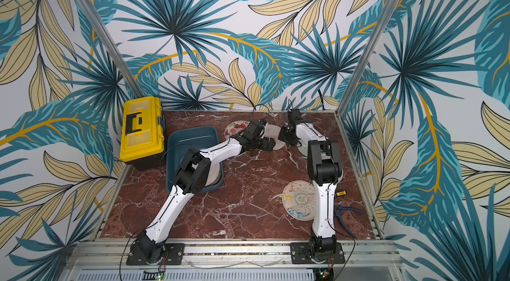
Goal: Put the coasters into the storage box
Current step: Pick up the coaster from the center of the board.
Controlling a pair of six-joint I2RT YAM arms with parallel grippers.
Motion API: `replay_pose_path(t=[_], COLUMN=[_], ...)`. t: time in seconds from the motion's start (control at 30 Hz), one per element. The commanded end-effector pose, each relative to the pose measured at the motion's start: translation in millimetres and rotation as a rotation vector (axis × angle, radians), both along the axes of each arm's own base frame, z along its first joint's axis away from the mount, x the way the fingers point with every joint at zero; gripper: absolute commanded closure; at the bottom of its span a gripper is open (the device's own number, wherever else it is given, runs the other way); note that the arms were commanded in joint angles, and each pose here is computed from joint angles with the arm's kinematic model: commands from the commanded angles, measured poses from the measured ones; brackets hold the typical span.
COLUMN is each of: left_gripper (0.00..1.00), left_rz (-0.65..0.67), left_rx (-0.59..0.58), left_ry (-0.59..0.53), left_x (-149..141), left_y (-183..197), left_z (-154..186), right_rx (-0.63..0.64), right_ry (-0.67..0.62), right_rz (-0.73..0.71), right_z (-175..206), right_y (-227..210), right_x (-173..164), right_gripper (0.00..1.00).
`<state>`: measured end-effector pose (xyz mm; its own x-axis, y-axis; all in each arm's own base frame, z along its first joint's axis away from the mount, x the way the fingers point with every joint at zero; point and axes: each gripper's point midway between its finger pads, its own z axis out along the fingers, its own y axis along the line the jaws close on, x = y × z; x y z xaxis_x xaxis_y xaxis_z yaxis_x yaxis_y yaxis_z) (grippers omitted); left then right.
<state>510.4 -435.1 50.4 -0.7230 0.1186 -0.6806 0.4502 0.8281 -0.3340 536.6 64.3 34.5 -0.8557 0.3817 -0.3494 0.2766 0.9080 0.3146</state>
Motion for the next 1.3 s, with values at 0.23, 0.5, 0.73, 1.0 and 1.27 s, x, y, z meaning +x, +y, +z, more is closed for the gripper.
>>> replay_pose_path(t=[0.23,0.5,0.73,1.0,1.27], left_gripper=[0.28,0.55,0.69,0.95,1.00], left_rz=[-0.005,-0.005,0.001,-0.037,-0.077], left_rx=[-0.018,-0.013,-0.003,0.018,0.047], left_ry=[0.066,0.081,0.066,0.005,-0.138], left_x=[-2,-6,-6,-12,-29], left_y=[-2,0,3,4,3], left_z=[-18,-16,-5,26,98], right_rx=[0.036,0.017,0.019,0.029,0.030], right_ry=[0.092,0.092,0.074,0.032,-0.015], right_rz=[0.027,0.033,0.036,0.034,0.033], right_z=[-28,-25,-13,8,33], right_y=[12,9,9,9,7], right_x=[-18,-21,-22,-30,-42], right_gripper=[0.54,0.53,0.48,0.44,0.42])
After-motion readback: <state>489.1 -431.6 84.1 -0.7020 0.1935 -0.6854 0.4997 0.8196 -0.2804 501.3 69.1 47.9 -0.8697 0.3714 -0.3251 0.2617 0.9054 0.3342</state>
